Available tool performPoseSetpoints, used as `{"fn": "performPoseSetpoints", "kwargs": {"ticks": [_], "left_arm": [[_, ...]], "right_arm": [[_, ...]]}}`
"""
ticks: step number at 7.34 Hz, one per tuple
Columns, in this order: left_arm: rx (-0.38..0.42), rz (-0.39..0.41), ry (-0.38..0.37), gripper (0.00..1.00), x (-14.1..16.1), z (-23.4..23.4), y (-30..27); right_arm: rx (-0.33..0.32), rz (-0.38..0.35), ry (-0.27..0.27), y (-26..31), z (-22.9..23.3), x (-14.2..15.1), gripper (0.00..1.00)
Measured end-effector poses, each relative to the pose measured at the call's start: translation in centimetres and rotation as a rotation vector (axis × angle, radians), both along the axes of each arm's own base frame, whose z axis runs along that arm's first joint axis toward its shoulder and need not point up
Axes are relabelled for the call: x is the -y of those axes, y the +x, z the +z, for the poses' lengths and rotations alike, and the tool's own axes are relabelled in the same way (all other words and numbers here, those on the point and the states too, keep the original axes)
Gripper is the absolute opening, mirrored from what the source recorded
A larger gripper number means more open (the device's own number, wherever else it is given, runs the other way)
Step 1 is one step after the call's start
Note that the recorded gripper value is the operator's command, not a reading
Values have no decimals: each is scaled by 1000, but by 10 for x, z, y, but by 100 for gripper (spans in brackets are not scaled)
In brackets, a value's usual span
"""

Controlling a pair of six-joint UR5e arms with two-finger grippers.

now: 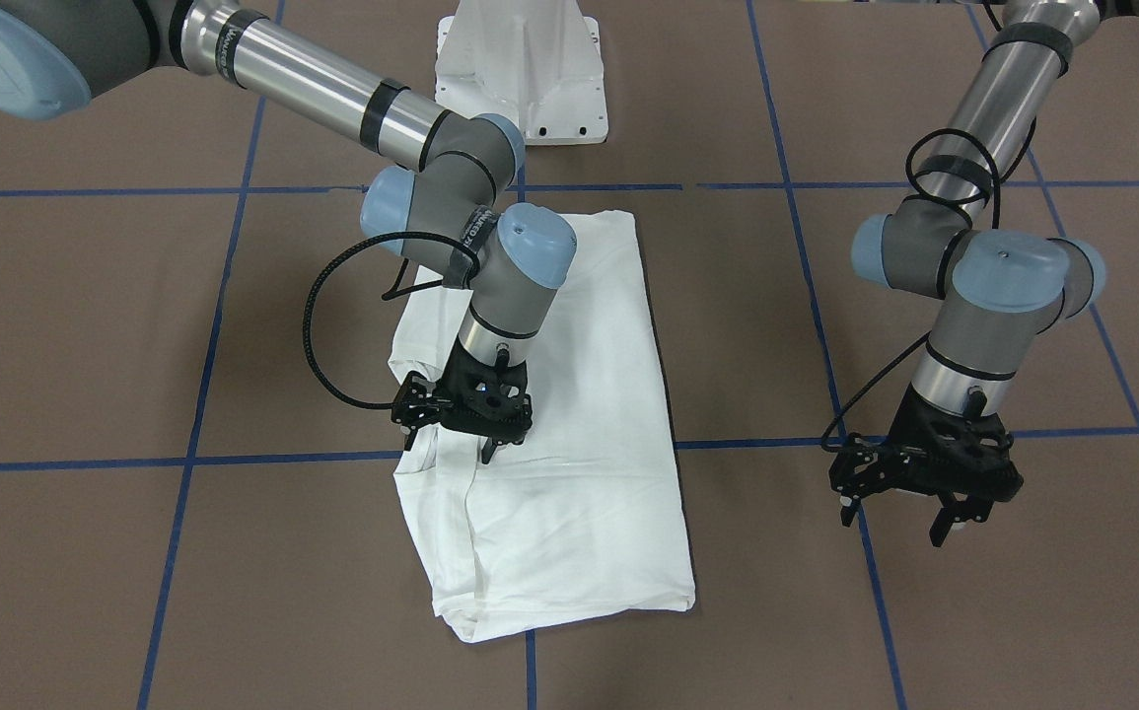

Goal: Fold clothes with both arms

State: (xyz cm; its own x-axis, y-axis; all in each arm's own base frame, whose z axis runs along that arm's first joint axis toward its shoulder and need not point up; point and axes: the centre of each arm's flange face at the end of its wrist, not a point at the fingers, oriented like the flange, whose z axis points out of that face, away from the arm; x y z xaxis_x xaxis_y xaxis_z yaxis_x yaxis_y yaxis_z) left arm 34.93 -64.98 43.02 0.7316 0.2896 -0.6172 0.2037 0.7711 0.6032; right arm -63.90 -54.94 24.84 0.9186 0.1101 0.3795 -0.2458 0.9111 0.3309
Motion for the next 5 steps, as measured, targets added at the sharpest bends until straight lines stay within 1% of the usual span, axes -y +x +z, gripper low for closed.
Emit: {"fn": "performPoseSetpoints", "kwargs": {"ticks": [1,5], "left_arm": [[0,1,0,100,0,0,1],[1,7,-2,100,-2,1,5]], "right_arm": [[-12,-5,0,4,0,3,100],[-27,-11,0,12,1,9,100]]}}
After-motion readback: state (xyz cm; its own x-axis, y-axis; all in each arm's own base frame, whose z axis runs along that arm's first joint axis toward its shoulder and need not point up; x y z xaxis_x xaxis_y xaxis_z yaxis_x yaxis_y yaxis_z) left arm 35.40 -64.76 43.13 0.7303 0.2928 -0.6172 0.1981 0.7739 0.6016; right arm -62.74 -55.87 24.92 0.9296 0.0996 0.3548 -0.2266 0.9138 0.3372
